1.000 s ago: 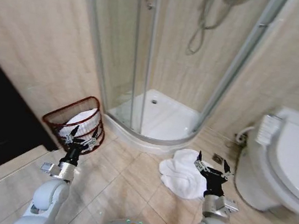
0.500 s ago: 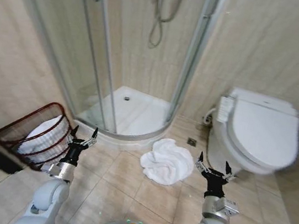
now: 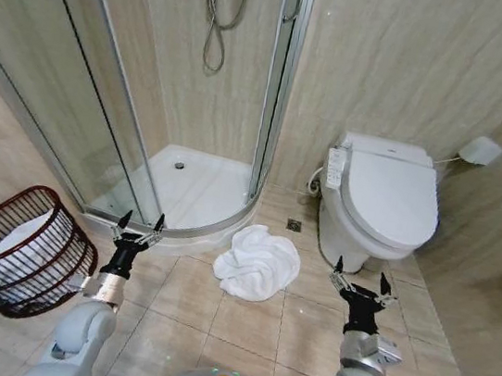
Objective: Discard the used towel into the hamper.
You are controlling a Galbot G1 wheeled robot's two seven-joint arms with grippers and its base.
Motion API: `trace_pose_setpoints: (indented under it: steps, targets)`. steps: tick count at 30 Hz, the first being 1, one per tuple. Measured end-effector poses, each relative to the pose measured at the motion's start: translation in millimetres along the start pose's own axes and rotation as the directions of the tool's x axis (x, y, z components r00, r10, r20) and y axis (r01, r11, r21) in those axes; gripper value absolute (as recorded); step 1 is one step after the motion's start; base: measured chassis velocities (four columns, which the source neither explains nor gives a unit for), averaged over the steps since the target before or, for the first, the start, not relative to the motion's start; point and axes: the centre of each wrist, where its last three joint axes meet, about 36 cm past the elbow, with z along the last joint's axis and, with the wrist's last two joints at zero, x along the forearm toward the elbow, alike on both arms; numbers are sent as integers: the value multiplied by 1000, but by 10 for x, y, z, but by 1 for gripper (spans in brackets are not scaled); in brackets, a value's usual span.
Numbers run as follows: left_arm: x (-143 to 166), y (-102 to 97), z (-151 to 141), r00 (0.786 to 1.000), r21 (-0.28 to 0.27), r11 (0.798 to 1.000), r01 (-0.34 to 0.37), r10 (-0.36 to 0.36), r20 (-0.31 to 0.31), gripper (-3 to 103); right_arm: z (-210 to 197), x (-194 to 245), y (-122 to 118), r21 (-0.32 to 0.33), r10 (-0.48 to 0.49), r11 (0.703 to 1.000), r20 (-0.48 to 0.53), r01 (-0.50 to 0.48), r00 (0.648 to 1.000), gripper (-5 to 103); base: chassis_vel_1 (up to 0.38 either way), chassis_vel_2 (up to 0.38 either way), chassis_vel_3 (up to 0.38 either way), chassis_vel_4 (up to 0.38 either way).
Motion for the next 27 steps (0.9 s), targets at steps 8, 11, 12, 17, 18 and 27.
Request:
trace_pose_setpoints:
  steps: [8, 11, 12, 17, 18, 27]
  targets:
    - [-6, -10, -5, 1000, 2, 1000, -5, 5, -5, 100, 5, -10, -6, -3, -8, 1000, 3, 8, 1000, 100, 0, 0, 0, 0]
    - [-5, -13, -9, 1000, 2, 1000, -7, 7, -14, 100, 5, -13, -15, -1, -10, 1000, 4, 10, 1000, 100, -55, 54, 50, -62]
    - [-5, -13, -9, 1000, 2, 1000, -7, 7, -14, 100, 5, -13, -15, -1, -10, 1000, 4, 10, 1000, 100, -59, 60, 64, -70]
    - [10, -4, -18, 1000, -4, 1000, -8, 8, -30, 100, 7, -13, -22, 0, -14, 1000, 3, 14, 1000, 100, -73, 72, 60, -75]
    - [15, 0, -18, 999, -6, 1000, -9, 9, -34, 100, 10, -15, -22, 0, -14, 1000, 3, 14, 1000, 100, -67, 73, 39, -82]
    - [36, 11, -13, 999, -10, 1000, -7, 7, -41, 100, 17, -31, -28, 3, -15, 1000, 5, 15, 1000, 100, -66, 65, 70, -66]
